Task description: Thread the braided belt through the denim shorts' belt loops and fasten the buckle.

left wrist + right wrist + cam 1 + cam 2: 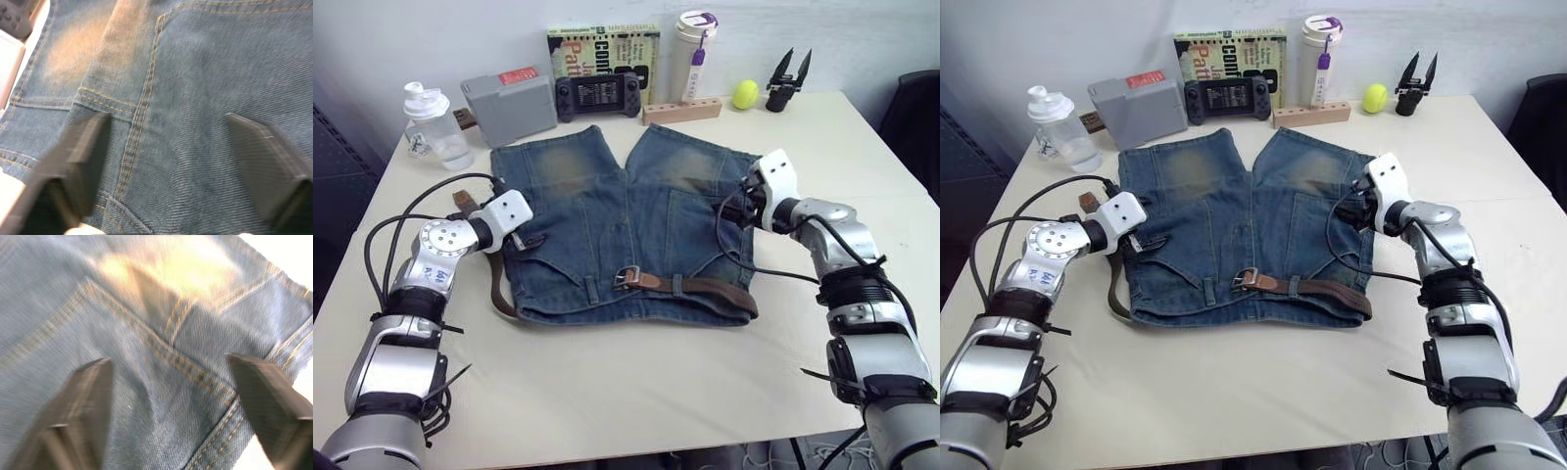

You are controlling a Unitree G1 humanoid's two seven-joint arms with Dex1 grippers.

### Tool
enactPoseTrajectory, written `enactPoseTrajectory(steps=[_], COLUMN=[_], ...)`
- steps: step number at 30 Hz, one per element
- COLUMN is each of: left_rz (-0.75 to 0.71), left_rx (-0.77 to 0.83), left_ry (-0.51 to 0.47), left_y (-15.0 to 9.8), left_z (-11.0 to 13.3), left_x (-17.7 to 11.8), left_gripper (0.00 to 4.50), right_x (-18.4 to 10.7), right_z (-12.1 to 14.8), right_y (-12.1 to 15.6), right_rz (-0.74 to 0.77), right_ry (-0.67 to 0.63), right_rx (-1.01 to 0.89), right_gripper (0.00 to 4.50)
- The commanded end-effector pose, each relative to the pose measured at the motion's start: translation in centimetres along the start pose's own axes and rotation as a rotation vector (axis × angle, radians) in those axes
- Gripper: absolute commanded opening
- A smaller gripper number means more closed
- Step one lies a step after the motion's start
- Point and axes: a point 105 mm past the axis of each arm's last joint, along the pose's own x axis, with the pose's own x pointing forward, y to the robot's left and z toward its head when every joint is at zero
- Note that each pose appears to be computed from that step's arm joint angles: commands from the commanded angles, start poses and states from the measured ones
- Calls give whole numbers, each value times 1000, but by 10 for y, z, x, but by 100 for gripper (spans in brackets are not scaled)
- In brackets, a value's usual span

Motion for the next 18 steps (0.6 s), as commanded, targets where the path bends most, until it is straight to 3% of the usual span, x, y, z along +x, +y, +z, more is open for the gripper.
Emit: enactPoseTrajectory(steps=[1,4,9,12,18], left_rz=[104,201,376,405,331], left_rx=[-75,-214,-453,-549,-798], left_ry=[-95,-49,102,153,111], left_y=[28,37,38,28,-4], left_z=[32,23,-15,-25,-22], left_x=[-34,-60,-87,-87,-59], left_gripper=[450,450,450,450,450], right_x=[-25,-50,-89,-95,-85], right_z=[42,55,48,39,9], right_y=[36,85,132,141,145], right_rz=[179,405,662,696,647], right_ry=[-137,-232,-284,-259,-147], right_rx=[38,73,112,112,76], right_gripper=[449,449,449,449,449])
